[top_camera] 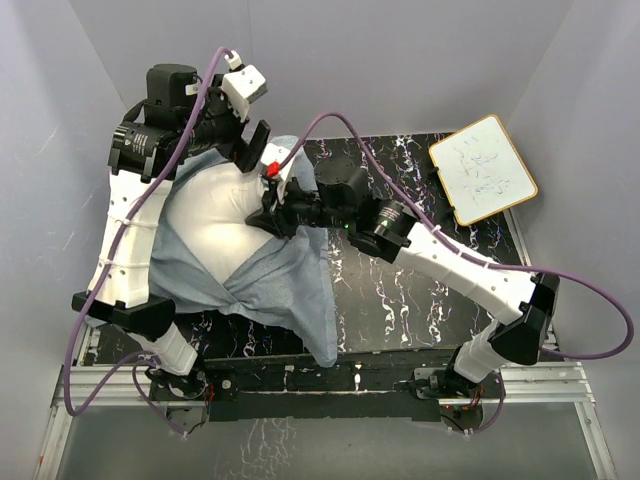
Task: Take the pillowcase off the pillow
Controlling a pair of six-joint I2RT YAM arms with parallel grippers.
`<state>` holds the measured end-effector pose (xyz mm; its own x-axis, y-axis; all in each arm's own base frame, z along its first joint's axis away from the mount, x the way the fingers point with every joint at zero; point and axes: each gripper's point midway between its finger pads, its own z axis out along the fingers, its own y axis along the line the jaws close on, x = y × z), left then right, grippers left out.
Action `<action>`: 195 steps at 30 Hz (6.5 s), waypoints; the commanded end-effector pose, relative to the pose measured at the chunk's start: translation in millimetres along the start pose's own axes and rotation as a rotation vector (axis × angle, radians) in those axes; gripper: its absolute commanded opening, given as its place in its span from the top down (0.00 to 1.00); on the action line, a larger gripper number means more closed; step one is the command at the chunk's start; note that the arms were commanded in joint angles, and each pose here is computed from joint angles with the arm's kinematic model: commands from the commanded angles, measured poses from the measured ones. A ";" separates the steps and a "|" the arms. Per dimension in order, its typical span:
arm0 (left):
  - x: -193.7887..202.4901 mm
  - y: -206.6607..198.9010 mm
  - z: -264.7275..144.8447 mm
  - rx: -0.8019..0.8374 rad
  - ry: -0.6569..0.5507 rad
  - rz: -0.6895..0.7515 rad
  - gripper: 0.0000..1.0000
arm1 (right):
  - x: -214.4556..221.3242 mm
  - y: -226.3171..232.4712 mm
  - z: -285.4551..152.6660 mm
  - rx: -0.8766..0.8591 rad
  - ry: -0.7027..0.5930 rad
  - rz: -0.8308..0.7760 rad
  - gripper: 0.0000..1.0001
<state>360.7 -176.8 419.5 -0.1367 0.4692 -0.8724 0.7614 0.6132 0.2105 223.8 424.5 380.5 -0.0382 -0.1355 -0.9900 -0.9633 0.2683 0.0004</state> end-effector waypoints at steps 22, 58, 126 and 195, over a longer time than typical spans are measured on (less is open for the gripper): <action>68.9 24.7 109.3 -0.166 0.217 -0.233 0.84 | -71.2 53.4 -43.2 0.097 -0.260 -0.130 0.92; 48.3 -71.8 -19.2 0.203 0.080 -0.022 0.03 | -60.6 -61.7 -78.9 0.149 -0.434 0.195 0.92; 118.1 -119.2 4.9 0.417 0.265 0.115 0.11 | -133.1 9.0 -59.5 -0.446 -0.398 0.308 0.92; 43.4 -37.8 -3.6 -0.044 0.097 0.182 1.00 | 151.9 -63.7 -118.5 0.656 0.109 0.564 0.40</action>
<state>320.6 -181.4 320.2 -0.1758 0.6799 -0.7120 0.8099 0.5110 0.2880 227.9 302.1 243.9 -0.5935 0.0241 -0.8045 -0.5484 0.7195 0.4261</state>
